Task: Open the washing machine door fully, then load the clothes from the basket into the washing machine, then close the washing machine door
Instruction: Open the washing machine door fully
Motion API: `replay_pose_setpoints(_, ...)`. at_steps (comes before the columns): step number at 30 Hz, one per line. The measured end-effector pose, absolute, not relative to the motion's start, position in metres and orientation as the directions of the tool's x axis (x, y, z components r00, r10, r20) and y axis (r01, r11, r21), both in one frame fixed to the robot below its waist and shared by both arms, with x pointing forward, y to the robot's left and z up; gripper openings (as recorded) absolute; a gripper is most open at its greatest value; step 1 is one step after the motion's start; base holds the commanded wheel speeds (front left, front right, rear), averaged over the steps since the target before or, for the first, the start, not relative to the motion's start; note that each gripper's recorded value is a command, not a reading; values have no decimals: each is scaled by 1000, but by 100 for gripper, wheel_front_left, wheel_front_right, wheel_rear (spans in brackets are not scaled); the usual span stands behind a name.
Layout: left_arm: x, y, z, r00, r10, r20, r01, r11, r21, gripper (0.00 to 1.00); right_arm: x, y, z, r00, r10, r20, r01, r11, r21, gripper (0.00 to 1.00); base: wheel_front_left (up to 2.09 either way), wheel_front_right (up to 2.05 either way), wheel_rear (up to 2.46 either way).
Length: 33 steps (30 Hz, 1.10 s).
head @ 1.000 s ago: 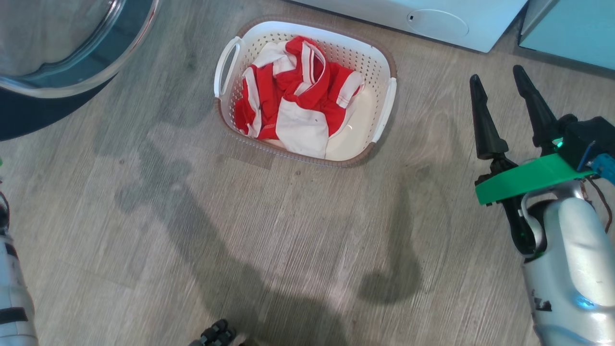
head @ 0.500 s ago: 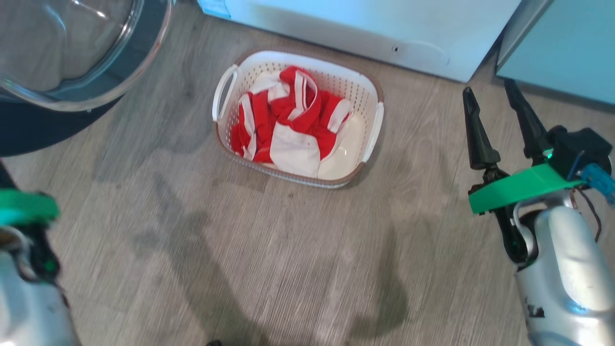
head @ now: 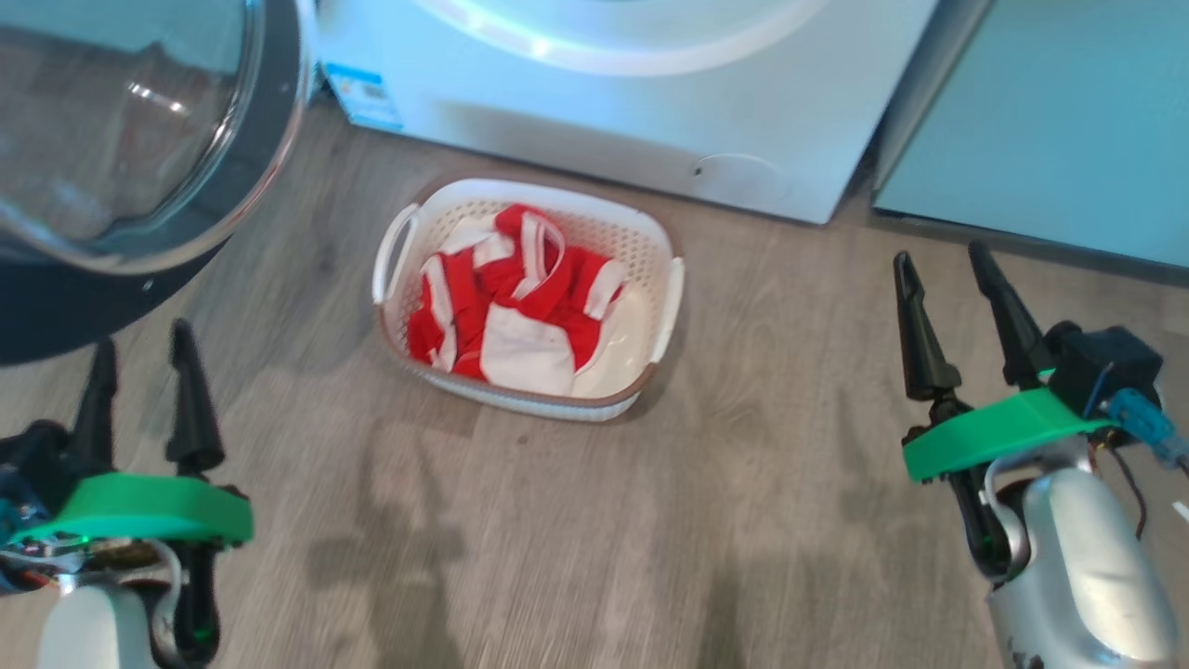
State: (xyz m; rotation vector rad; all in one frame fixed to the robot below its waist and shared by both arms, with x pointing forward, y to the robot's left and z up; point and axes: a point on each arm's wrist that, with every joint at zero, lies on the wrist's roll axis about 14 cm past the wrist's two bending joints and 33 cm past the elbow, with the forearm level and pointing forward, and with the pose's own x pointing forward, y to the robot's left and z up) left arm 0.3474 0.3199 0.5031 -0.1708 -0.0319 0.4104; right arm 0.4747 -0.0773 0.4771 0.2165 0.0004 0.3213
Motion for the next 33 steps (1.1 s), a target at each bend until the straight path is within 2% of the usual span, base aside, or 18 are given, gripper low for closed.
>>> replay_pose_setpoints(10, 372, 254, 524, 981, 193, 34, -185, 969, -165, 100, 447, -117, 482, 976, 216, 25, -217, 955, 202, 100, 0, 0, 0)
replay_pose_setpoints(18, 379, 205, 529, 999, 21, 43, -15, 989, -148, 100, 414, -157, 488, 993, 112, 27, -115, 975, 190, 100, 0, 0, 0)
replay_pose_setpoints(24, 385, 182, 537, 996, -56, 66, 65, 989, -131, 100, 398, -176, 498, 997, 58, 52, -66, 980, 187, 100, 0, 0, 0)
replay_pose_setpoints(33, 382, 174, 528, 996, -84, 25, 86, 992, -95, 100, 385, -192, 500, 999, 9, 49, -19, 979, 202, 100, 0, 0, 0)
